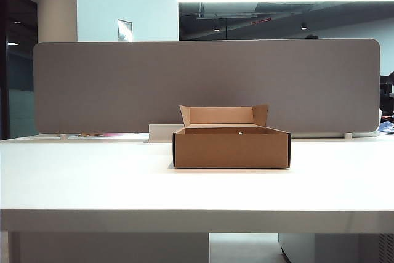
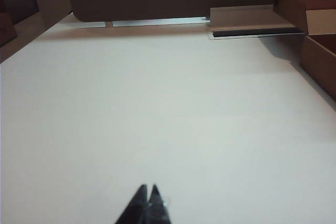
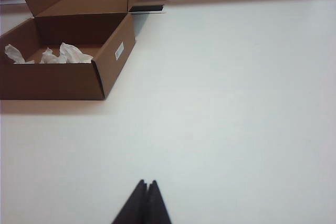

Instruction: Pick up all the paper balls on the table and put them in the paper box.

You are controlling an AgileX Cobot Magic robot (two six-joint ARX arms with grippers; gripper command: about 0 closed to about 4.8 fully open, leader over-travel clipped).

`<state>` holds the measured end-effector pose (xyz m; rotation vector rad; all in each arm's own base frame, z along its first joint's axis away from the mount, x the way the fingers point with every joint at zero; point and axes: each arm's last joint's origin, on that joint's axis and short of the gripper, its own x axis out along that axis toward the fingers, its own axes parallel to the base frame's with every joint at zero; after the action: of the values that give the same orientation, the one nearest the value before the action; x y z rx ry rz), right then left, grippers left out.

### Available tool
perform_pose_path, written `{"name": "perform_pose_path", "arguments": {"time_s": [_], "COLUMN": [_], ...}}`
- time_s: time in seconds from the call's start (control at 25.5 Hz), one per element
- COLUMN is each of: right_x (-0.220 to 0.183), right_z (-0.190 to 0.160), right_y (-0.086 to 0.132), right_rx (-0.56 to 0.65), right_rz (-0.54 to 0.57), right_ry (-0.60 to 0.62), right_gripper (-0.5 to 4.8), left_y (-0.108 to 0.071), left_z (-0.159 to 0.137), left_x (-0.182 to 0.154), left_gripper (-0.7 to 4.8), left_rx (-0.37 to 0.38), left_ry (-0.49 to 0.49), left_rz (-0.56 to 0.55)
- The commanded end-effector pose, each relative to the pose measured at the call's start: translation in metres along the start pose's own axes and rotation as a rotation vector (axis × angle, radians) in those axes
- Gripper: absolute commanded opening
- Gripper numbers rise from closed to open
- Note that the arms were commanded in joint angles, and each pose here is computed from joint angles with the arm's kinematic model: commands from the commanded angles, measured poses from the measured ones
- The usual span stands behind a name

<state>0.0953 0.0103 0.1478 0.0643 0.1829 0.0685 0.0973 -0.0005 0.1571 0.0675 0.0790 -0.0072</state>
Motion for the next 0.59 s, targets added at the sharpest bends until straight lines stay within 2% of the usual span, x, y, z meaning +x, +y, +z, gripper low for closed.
{"name": "perform_pose_path", "arguments": {"time_s": [0.04, 0.59], "right_x": [0.0005, 0.0005], "right_z": [-0.0012, -0.0012], "right_y": [-0.0001, -0.0003], "right_rx": [0.002, 0.003], "right_rz": [-0.001, -0.003], "right_ry": [-0.003, -0.003], "right_gripper": [-0.06, -0.06], "left_y": [0.0, 0.0], "left_z": [0.0015, 0.001], "left_x": [-0.0002, -0.0002], "left_gripper": [-0.03, -0.03], "left_rx": [0.004, 0.004], "left_ry": [-0.008, -0.003], "left_rz": [-0.004, -0.004]}}
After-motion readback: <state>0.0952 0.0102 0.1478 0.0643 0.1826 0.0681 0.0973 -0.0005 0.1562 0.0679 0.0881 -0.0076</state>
